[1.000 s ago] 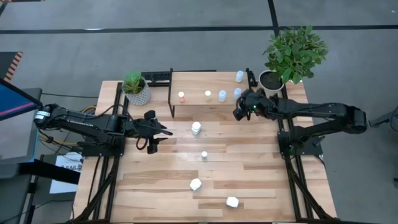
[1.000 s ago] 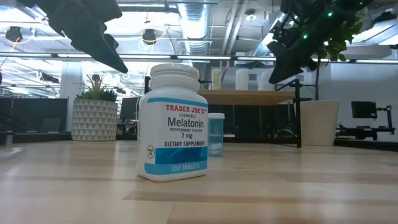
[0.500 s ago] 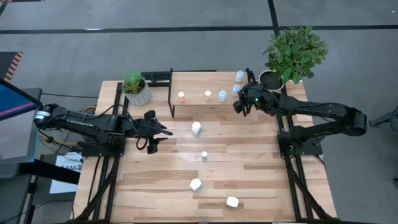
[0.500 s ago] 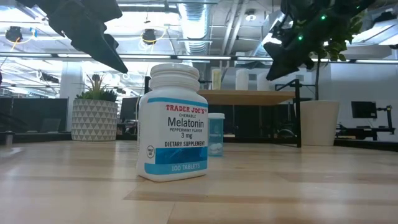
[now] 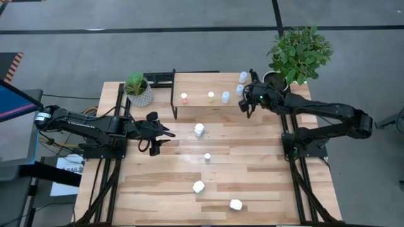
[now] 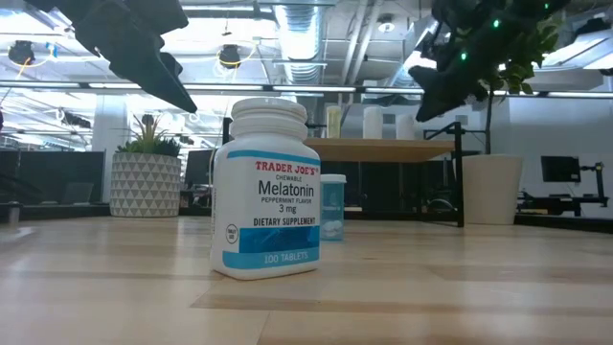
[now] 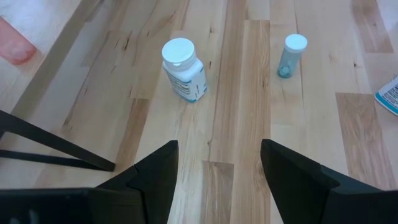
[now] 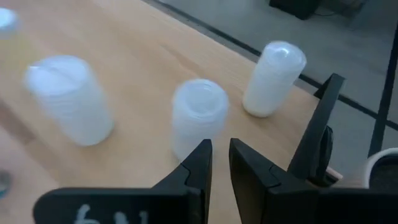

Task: Pick and place medicine bottles onto shelf by color
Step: Adjust the white pills bottles

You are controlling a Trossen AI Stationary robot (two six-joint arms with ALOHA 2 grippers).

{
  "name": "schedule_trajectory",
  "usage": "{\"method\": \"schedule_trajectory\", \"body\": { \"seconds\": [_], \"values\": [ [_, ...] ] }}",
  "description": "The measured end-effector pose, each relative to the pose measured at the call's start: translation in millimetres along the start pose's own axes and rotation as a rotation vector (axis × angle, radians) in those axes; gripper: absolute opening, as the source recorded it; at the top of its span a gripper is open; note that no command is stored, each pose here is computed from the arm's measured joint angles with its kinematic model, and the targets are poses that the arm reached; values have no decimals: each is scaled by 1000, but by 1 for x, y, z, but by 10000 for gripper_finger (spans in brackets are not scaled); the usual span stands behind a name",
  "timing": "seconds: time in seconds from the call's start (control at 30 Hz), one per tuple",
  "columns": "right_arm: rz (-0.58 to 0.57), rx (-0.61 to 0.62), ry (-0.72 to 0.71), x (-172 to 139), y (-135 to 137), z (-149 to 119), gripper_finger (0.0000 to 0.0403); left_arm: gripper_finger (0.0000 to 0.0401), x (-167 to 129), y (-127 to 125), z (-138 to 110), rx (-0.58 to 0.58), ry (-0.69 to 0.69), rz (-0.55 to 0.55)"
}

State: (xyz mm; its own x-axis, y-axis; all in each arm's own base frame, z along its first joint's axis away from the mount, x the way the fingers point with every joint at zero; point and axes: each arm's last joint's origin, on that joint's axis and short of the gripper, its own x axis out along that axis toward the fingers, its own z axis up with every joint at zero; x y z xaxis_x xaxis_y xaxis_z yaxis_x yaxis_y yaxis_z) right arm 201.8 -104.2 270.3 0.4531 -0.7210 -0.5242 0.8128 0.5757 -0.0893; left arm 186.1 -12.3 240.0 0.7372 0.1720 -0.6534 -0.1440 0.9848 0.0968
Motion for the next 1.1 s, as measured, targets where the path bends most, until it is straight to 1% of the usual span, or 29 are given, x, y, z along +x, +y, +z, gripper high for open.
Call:
{"method": "schedule_trajectory", "body": {
  "seconds": [0.1, 0.23, 0.3, 0.6, 0.7, 0.87, 1.1],
  "values": [
    [59, -30, 34, -10, 5, 7, 75, 215, 0, 0, 0, 0, 0, 0],
    [209, -39, 43, -15, 14, 11, 75, 215, 0, 0, 0, 2, 0, 0],
    [234, -45, 62, -12, 16, 10, 75, 215, 0, 0, 0, 4, 0, 0],
    [201, -48, 112, 16, 22, 5, 75, 215, 0, 0, 0, 4, 1, 0],
    [179, -48, 109, 18, 19, 5, 75, 215, 0, 0, 0, 4, 2, 0],
    [124, -49, 64, 16, 17, 9, 75, 215, 0, 0, 0, 5, 2, 0],
    [80, -57, 70, 23, 8, 10, 75, 215, 0, 0, 0, -3, 1, 0]
  ]
}}
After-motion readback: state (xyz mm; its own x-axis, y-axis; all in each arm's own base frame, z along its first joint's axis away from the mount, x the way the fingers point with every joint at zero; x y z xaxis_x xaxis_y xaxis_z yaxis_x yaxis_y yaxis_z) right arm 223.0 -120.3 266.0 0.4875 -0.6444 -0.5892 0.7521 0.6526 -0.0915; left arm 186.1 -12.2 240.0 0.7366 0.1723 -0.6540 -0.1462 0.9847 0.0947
